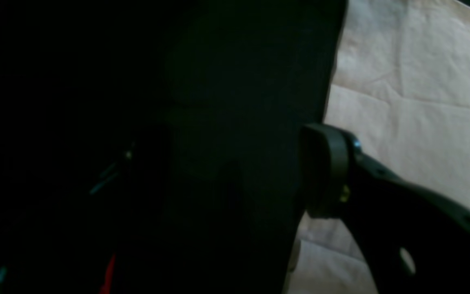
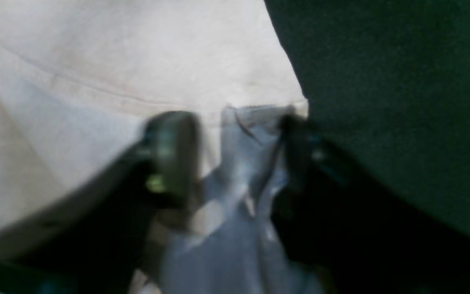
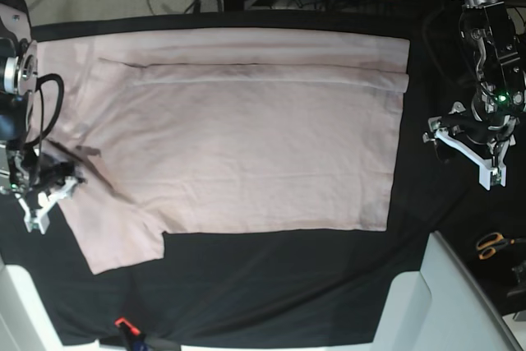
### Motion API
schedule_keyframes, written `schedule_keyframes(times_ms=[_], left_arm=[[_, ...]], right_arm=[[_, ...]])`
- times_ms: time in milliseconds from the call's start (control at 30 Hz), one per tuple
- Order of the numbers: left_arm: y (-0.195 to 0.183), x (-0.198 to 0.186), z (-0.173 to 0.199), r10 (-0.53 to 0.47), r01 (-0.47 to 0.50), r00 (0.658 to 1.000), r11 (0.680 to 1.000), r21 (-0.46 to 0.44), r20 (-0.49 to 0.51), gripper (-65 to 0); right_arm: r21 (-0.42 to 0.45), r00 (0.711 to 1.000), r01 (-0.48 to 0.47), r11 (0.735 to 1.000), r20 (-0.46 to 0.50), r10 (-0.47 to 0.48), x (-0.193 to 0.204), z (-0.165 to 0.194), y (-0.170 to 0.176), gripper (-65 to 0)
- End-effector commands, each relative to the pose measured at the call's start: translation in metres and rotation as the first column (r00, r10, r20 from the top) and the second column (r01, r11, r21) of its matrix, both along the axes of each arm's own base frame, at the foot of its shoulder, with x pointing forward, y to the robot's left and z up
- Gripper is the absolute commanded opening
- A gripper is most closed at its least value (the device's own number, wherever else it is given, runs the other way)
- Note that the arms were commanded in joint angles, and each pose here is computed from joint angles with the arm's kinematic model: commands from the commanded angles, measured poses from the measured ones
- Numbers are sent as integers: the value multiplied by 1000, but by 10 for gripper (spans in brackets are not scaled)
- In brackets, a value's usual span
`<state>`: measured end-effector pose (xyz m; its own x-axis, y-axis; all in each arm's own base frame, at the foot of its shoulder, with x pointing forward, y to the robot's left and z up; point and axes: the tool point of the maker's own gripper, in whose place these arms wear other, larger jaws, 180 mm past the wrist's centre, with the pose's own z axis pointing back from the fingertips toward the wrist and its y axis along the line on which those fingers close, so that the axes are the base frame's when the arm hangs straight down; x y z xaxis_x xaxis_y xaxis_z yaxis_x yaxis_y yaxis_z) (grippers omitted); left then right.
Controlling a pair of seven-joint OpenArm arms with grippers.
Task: Fold the T-shirt properly
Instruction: 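Grasp the shirt's side edge with the right gripper, then move the left gripper down and grasp the opposite side edge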
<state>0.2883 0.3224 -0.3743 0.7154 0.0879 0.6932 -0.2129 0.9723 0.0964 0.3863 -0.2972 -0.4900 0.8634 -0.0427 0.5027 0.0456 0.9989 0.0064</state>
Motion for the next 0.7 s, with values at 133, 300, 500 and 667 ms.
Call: schedule_keyframes(times_ms=[133, 300, 500, 667], left_arm=[[6, 11, 16, -3, 2, 999, 1000, 27, 48, -179], [9, 31, 22, 12, -13, 997, 1000, 9, 78, -181], [24, 80, -1, 102, -97, 994, 988, -120, 31, -179], [-3, 130, -33, 6, -22, 995, 989, -149, -102, -166]], right_arm=[[-14, 997, 6, 1000, 76, -4, 23, 23, -10, -650], [-34, 990, -6, 999, 140, 11, 33, 35, -11, -648], [-68, 982, -32, 997, 182, 44, 37, 47, -10, -648], [-85, 982, -46, 995, 177, 61, 41, 57, -10, -648]])
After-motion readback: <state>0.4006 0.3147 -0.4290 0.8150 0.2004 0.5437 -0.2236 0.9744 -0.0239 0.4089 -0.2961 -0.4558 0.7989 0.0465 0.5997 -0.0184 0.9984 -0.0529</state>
